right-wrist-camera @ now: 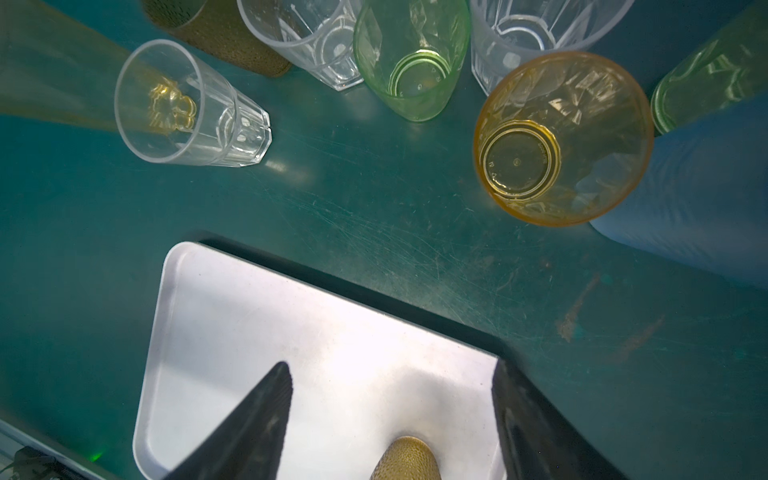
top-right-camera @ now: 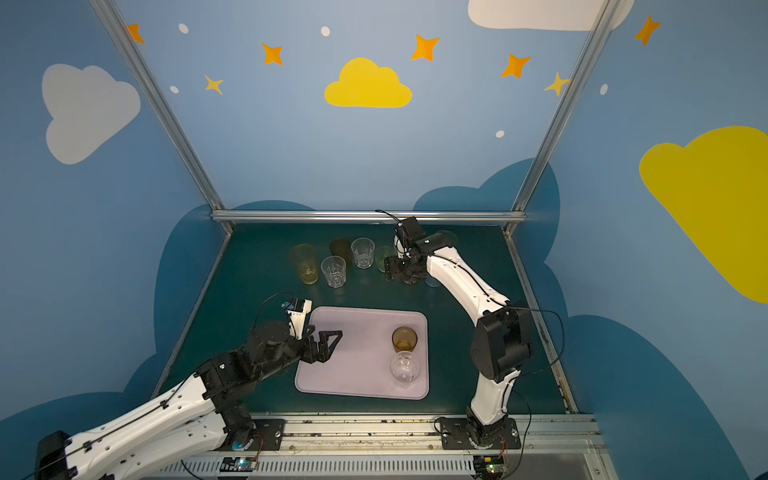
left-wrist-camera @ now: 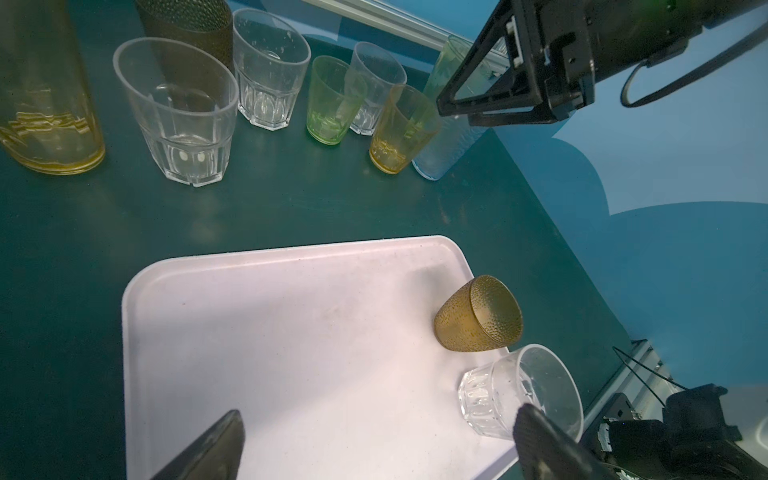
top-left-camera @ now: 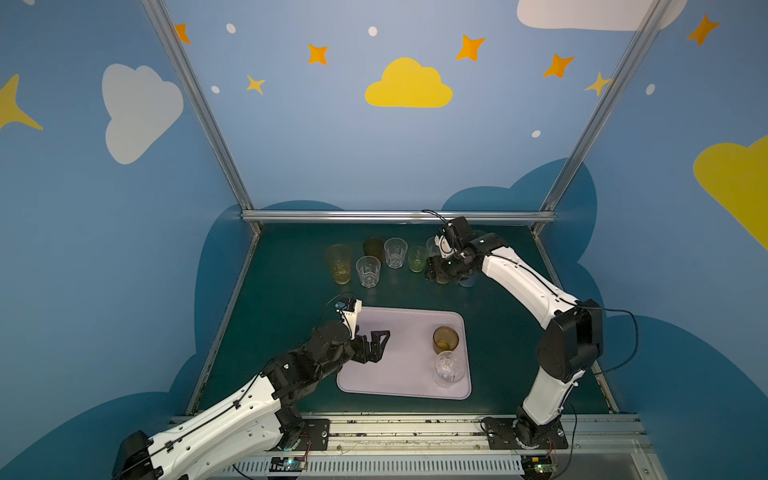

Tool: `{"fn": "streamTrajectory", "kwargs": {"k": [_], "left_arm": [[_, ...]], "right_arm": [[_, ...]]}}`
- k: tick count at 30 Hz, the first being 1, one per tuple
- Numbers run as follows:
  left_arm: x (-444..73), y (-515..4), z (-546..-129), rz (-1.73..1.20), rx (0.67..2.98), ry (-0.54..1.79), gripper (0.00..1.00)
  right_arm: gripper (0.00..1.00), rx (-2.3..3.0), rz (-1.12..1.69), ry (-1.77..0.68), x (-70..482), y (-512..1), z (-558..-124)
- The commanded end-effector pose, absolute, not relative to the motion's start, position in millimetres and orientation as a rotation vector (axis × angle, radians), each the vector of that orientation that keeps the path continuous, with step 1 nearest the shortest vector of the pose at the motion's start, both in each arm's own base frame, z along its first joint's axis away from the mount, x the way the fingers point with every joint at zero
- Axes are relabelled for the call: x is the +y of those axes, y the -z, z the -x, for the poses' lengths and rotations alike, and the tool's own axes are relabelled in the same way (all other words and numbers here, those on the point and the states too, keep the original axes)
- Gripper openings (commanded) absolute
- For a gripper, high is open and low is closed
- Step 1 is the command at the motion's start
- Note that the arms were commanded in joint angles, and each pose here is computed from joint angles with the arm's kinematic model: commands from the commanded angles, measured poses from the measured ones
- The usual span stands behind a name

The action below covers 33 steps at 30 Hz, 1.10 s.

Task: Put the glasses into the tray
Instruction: 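Position the open right gripper above the yellow glass among the row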

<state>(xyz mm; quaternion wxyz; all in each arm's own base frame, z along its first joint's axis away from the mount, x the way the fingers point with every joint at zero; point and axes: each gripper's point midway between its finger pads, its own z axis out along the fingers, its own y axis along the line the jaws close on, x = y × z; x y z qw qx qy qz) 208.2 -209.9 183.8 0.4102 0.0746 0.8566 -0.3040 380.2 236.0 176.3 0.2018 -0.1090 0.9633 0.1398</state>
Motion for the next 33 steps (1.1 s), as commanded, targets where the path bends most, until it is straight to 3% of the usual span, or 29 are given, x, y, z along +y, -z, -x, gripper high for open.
{"fn": "streamTrajectory", "kwargs": {"k": [1,6,10,28,33], "left_arm": [[-215,-203,-209,-0.15,2.112,0.848,1.0],[-217,-208,-206,-0.104,2.128,0.901,1.0],[-219,-210,-205,-0.106,2.131,0.915,1.0],[-217,-204,-209,-0.078,2.146,0.888,1.0],[-220,-205,-211,-0.079,2.147,0.892,1.0]], "right_arm": [[0.75,2.682,0.3,-0.401,240,-179,-388],[0.71,2.677,0.322,-0.361,239,-176,-397],[0.51,2.686,0.347,-0.334,240,-168,-405],[0.43,2.727,0.389,-0.192,231,-135,-440],[0.31,2.733,0.405,-0.181,232,-128,-444]]}}
